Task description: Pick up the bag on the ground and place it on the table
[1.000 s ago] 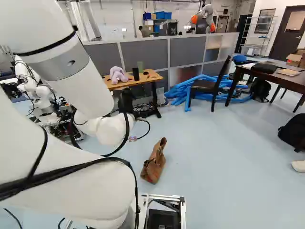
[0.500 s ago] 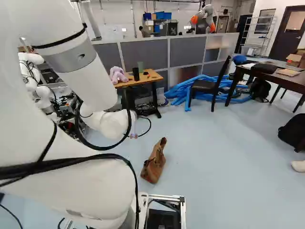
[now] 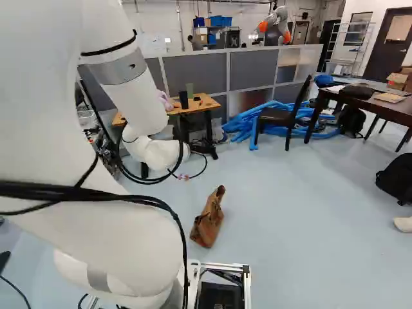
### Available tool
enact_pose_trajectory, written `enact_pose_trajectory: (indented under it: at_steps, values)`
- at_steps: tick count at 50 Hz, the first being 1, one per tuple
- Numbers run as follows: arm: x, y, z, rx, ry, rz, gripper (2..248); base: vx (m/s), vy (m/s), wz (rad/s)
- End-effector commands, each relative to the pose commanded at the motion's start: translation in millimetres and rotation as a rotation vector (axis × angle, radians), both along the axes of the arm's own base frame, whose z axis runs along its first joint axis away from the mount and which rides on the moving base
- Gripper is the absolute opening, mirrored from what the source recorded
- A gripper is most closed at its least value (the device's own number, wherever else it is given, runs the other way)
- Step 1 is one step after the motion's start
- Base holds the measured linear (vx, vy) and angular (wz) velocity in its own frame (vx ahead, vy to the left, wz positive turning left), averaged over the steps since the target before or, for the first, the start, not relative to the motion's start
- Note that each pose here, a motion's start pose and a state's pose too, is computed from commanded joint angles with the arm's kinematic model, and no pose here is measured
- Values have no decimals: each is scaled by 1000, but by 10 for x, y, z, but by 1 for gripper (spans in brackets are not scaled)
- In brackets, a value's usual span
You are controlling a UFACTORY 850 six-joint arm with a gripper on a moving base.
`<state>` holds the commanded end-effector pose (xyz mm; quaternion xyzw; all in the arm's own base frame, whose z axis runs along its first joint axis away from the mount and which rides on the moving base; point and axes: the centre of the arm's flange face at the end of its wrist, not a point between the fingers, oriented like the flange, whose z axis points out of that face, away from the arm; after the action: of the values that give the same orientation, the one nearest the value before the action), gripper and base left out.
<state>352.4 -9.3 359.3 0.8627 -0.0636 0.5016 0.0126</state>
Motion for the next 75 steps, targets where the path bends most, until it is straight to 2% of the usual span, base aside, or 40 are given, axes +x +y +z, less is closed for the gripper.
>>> enact_pose_trajectory:
  at_steps: [19, 38, 57, 75]
  values:
    - [368, -38, -94, 29, 80, -51, 247, 0, 0, 0]
    - [776, -68, -346, 54, 168, -91, 247, 0, 0, 0]
    - [1149, -96, -611, 71, 225, -122, 247, 0, 0, 0]
    - [1378, -142, -870, 87, 281, -153, 247, 0, 0, 0]
